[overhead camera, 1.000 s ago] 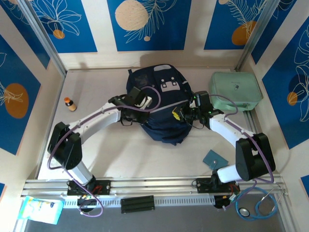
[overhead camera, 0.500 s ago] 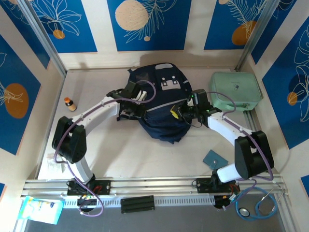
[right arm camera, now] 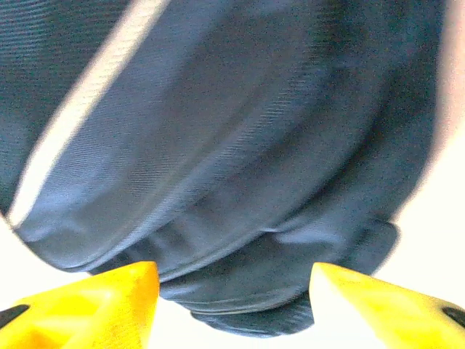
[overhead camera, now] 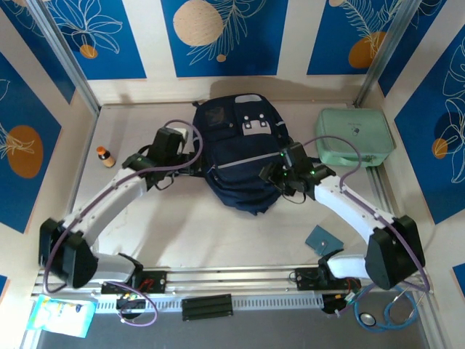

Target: Pack books, pencil case, and school supplies into a backpack

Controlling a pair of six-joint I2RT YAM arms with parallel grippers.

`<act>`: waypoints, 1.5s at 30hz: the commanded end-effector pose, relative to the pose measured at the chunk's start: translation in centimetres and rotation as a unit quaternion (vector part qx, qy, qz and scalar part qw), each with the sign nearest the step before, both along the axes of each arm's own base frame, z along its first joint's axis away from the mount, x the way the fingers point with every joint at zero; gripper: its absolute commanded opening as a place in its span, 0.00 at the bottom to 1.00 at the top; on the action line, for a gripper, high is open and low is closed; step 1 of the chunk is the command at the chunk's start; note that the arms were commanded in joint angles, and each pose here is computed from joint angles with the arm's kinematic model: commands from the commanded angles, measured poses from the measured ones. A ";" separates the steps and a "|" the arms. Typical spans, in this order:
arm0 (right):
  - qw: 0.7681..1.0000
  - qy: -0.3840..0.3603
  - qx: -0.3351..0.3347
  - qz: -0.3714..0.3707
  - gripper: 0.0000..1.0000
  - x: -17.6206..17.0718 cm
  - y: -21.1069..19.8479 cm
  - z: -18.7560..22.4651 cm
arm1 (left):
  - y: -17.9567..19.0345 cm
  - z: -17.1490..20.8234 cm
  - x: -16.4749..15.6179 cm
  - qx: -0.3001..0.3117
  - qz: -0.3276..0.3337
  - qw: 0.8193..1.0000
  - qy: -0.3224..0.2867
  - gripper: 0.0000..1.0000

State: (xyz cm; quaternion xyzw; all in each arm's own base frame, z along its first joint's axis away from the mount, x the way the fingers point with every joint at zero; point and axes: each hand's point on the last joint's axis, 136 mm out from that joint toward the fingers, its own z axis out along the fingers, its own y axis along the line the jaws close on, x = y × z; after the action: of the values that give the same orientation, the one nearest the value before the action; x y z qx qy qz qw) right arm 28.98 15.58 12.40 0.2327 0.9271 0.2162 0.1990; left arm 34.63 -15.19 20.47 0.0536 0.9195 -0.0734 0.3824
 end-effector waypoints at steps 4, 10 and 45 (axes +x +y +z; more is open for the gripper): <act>0.978 0.125 -0.115 -0.120 0.60 -7.1 -8.3 -5.9 | 0.7 1.0 0.7 -0.042 0.026 0.997 -0.064 0.95; 0.967 0.161 -0.092 -0.173 0.63 -10.2 -10.5 -8.3 | 1.4 0.9 1.3 -0.047 0.054 0.995 -0.073 1.00; 0.935 0.239 -0.075 -0.251 0.62 -14.2 -12.1 -10.8 | -0.8 0.0 1.0 -0.087 0.010 0.995 -0.038 1.00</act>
State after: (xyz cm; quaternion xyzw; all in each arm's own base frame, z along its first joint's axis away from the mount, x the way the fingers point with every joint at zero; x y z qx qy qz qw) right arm 14.70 2.83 2.64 0.4885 0.8711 0.0112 0.0485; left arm 35.60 -16.20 19.13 0.0231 0.9016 -0.1331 0.4110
